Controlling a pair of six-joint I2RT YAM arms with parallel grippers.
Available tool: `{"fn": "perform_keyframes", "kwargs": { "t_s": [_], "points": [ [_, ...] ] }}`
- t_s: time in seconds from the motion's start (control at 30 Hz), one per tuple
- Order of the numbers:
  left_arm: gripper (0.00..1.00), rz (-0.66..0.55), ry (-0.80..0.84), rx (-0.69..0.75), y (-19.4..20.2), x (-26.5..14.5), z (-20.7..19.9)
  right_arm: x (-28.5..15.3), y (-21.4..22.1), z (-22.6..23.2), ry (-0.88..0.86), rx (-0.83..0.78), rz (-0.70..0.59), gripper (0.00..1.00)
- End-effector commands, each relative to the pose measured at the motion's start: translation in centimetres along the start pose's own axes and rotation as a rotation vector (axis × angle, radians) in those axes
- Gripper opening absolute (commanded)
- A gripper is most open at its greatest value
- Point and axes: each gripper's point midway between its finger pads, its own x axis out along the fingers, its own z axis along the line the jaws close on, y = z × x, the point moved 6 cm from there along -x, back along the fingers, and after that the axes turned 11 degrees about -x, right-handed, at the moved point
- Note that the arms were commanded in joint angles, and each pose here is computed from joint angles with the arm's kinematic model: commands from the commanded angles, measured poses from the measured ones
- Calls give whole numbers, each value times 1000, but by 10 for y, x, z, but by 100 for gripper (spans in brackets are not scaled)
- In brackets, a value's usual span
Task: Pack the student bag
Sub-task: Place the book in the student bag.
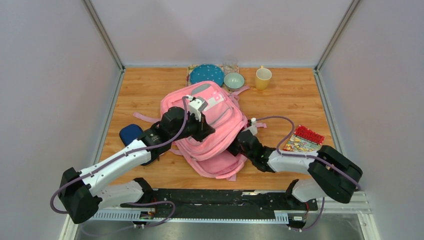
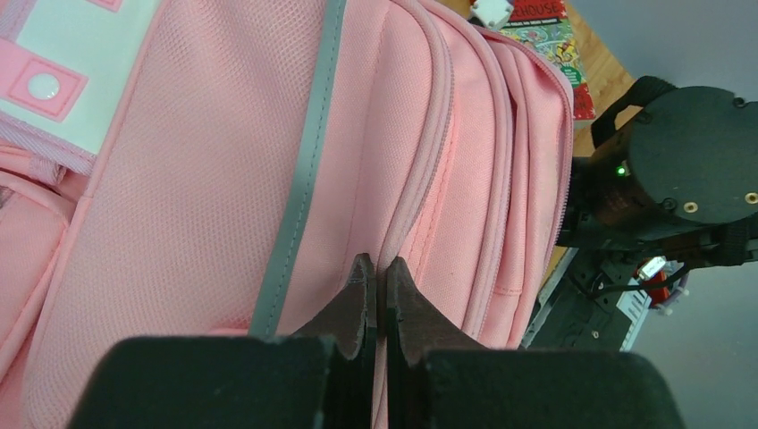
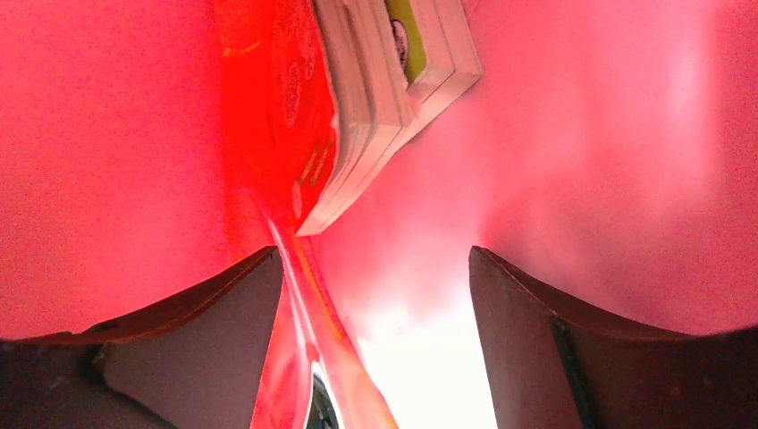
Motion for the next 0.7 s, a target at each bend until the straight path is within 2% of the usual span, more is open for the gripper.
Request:
{"fn": "perform_keyframes", "kwargs": {
  "t_s": [0.0,0.1,0.13,0.23,0.43,0.6,0.67],
  "points": [
    [0,-125,119,2,-28,-11,-26,-26,-13,8,14,-64,-20,80],
    [0,-117,101,5,-27,-12,-23,-46,-16,4,93,-104,7,80],
    [0,-103,104,13,-25,-12,-23,-55,-12,-13,191,-145,48,80],
    [0,-88,107,5,-15,-15,-20,-82,-21,-24,259,-185,16,80],
    [0,-58,100,-21,7,-16,-10,-140,-47,-31,284,-204,-85,82],
    [0,-5,129,-38,18,-13,-10,-177,-78,-25,278,-214,-245,87],
    [11,31,119,-57,21,-11,-9,-185,-86,-31,325,-250,-275,94]
  ]
}}
